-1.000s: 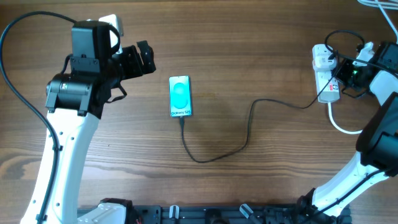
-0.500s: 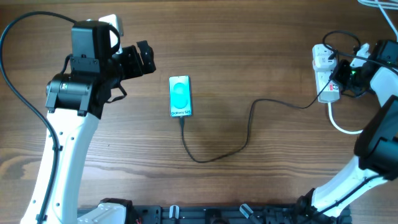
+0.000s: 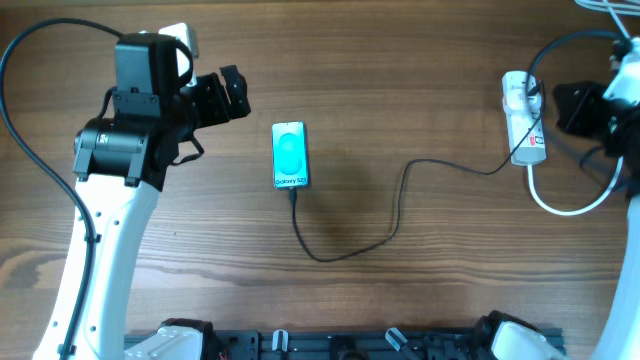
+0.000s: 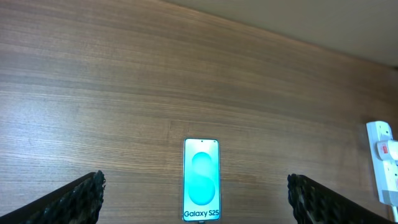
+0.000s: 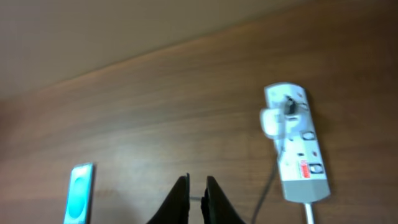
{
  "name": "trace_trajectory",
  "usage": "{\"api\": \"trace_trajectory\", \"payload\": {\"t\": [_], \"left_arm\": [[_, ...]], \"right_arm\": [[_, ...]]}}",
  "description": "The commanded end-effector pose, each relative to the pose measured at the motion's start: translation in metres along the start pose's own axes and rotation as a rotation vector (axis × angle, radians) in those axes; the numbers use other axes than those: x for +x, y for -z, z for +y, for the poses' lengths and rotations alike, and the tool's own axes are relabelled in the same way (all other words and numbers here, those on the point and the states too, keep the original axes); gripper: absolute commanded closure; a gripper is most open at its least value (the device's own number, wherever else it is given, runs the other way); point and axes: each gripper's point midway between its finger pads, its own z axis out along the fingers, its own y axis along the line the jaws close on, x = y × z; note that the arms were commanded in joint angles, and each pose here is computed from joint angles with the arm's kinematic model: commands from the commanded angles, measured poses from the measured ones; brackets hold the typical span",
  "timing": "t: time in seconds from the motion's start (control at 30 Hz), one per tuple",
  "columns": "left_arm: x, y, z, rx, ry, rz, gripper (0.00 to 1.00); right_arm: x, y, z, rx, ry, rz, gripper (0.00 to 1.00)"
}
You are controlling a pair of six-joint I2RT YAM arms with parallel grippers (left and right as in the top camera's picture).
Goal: Plug charger to phone and switch on socket
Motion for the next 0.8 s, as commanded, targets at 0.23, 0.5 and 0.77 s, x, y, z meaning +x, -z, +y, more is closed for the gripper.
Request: {"api": "trace_trajectory", "payload": {"t": [0.23, 0.5, 0.77], "left_arm": [[-0.003, 0.003, 0.003, -0.015, 0.003, -0.015, 0.0], [-0.003, 0.003, 0.003, -0.015, 0.003, -0.015, 0.0], [-0.003, 0.003, 0.003, -0.015, 0.003, -0.015, 0.0]], "right_arm": [[0.014, 0.086, 0.08, -0.087, -0.095, -0.126, 0.0], [0.016, 0.086, 0.066, -0.002, -0.05, -0.127, 0.0], [0.022, 0.079, 0.064, -0.002, 0.026, -0.102, 0.0]]}}
